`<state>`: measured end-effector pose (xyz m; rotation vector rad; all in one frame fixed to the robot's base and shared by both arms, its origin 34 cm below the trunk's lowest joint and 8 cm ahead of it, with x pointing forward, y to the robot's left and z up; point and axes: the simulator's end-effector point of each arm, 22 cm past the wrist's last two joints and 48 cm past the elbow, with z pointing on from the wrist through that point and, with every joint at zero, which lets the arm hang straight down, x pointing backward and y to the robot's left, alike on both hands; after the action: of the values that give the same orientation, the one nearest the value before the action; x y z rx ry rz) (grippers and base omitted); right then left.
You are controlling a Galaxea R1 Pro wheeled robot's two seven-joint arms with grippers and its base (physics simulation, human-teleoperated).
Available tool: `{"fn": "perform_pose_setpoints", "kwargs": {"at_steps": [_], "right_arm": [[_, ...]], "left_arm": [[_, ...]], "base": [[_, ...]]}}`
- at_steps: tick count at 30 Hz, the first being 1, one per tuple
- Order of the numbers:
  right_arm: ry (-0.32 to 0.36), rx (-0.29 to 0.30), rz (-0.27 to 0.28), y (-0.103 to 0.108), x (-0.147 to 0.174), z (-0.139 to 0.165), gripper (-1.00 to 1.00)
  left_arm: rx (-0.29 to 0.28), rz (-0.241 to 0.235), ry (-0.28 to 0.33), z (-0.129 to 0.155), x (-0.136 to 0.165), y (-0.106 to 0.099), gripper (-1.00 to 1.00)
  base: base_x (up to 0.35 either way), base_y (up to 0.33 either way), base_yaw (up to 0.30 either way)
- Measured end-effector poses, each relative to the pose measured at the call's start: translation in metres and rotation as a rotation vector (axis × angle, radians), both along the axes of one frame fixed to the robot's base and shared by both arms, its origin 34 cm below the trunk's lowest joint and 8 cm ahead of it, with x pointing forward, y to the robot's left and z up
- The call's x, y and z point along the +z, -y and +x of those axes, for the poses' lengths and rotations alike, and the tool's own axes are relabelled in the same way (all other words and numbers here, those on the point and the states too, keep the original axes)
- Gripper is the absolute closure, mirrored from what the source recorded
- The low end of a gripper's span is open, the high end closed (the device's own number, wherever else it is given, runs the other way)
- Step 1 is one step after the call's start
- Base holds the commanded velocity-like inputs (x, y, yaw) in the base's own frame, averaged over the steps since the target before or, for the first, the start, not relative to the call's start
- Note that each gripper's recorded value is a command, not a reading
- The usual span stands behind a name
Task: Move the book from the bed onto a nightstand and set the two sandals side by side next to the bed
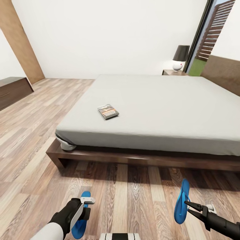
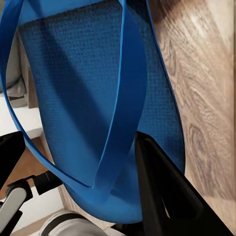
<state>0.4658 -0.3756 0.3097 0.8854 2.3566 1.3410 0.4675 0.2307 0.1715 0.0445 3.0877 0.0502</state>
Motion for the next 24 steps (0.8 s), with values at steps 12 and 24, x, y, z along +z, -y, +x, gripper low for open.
{"fn": "perform_pose_setpoints", "kwargs": {"at_steps": [12, 24], "right_arm": [[-0.010, -0.003, 0.001, 0.000, -0.004, -0.002, 1.00], [-0.010, -0.003, 0.001, 0.000, -0.004, -0.002, 1.00]], "left_arm": [[0.004, 0.004, 0.066, 0.013, -0.004, -0.004, 1.00], [0.011, 0.051, 0.133, 0.027, -0.001, -0.017, 1.00]], "base": [[0.008, 0.005, 0.000], [0.130, 0.090, 0.000]]}}
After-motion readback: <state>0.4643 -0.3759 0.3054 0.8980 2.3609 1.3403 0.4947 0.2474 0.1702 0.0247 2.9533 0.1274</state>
